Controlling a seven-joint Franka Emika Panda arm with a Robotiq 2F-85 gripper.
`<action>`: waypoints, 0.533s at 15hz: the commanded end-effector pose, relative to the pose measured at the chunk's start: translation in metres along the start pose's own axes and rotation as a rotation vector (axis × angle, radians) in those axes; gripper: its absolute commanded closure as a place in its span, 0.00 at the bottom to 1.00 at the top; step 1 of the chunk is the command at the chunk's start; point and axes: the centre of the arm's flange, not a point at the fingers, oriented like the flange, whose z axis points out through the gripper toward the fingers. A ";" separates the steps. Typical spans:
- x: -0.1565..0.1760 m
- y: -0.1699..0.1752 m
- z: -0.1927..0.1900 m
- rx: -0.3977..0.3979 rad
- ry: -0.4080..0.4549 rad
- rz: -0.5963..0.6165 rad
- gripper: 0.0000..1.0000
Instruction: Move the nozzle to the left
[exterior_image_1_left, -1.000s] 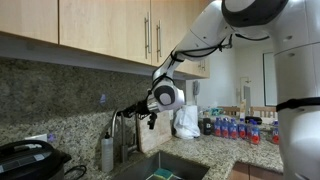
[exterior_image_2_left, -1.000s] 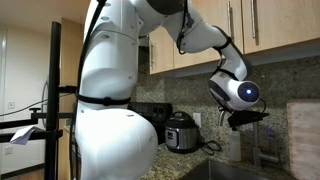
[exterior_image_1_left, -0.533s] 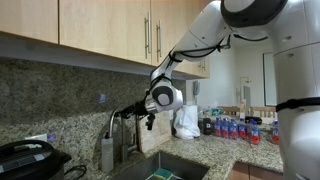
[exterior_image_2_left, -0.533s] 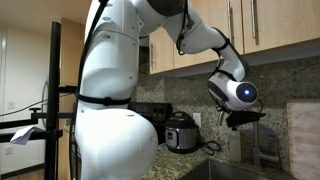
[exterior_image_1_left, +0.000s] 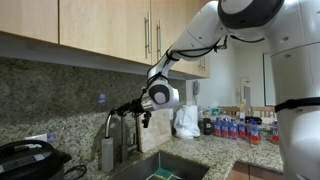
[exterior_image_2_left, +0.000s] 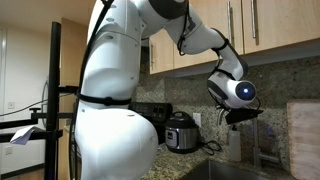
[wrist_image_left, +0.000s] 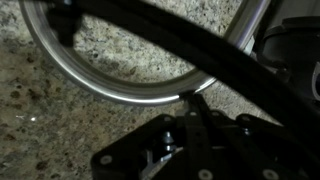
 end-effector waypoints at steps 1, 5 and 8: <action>-0.024 -0.028 0.023 -0.007 0.040 -0.044 0.95; -0.025 -0.025 0.022 -0.013 0.046 -0.026 0.95; -0.031 -0.026 0.008 -0.038 0.049 -0.014 0.95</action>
